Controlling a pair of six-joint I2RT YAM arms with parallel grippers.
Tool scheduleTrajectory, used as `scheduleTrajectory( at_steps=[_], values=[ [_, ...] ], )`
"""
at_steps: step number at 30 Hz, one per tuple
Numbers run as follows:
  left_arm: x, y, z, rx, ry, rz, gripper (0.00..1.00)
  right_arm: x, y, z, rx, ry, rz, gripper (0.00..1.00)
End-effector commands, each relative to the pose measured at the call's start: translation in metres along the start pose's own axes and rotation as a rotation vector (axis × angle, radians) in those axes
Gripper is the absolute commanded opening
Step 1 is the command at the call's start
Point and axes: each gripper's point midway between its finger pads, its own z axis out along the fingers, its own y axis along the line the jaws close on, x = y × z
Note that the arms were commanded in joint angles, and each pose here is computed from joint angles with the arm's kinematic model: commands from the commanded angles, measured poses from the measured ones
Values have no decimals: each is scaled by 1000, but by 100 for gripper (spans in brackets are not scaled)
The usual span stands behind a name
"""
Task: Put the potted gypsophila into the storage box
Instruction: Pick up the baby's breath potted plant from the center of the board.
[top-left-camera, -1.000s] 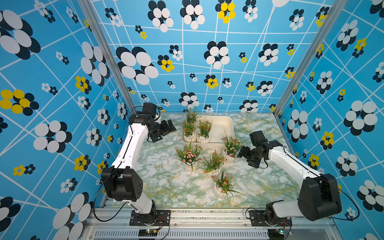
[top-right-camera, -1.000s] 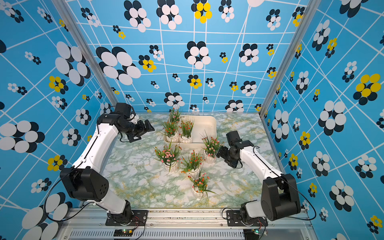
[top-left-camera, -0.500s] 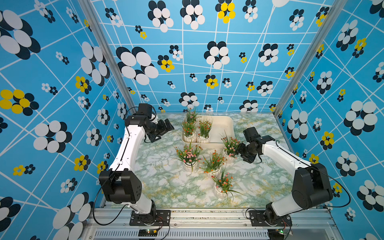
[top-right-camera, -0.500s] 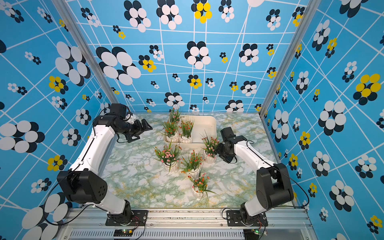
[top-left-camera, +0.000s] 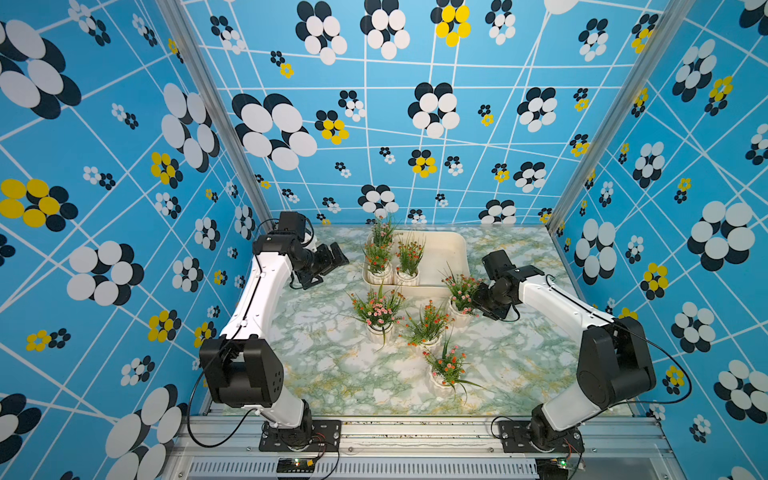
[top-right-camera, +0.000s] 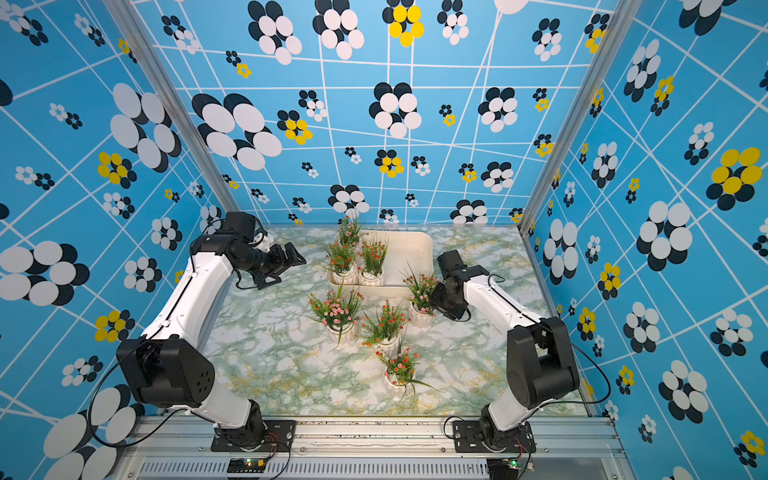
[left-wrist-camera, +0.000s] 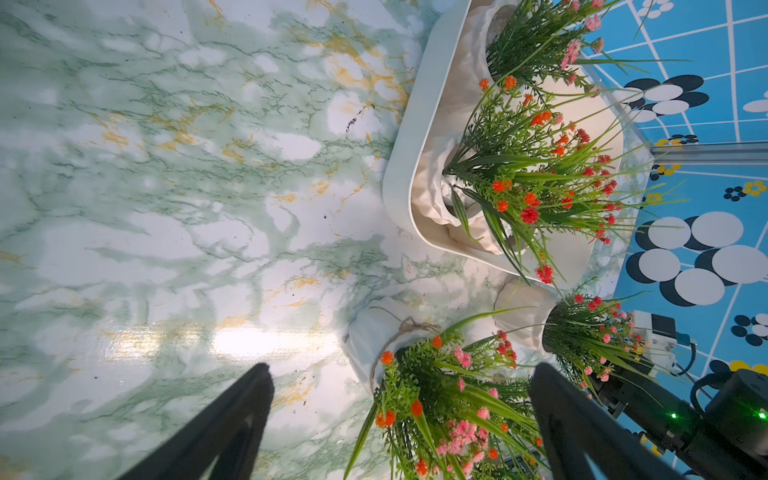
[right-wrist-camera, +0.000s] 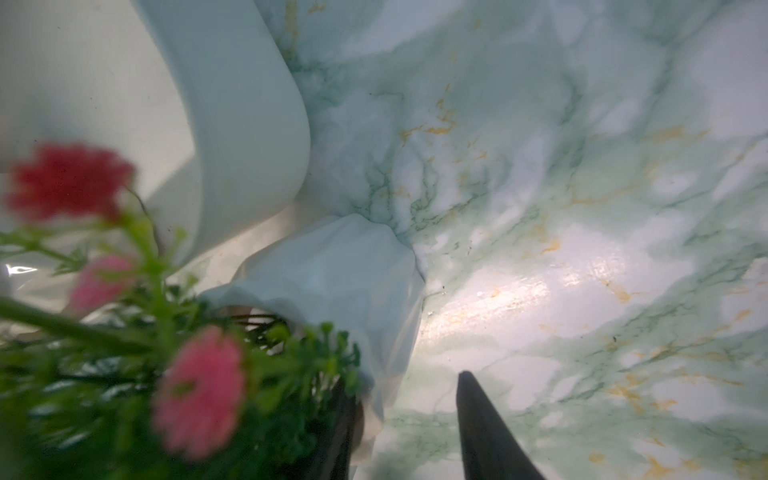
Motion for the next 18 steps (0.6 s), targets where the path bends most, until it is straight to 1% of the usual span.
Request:
scheduleTrajectory(
  at_steps=[1,5,10,18],
  values=[
    [-1,1,-1,13,-1,12,99,1,-7,3,62,5,-18,39],
    [-2,1,2,12,2,12,100,0,-5,5,68,8,-35,33],
    [-3,2,6,10,9,10,100,1,-6,8,87,15,-55,29],
    [-4,3,11,10,21,-1,99,0,-5,9,92,11,-76,15]
  ],
)
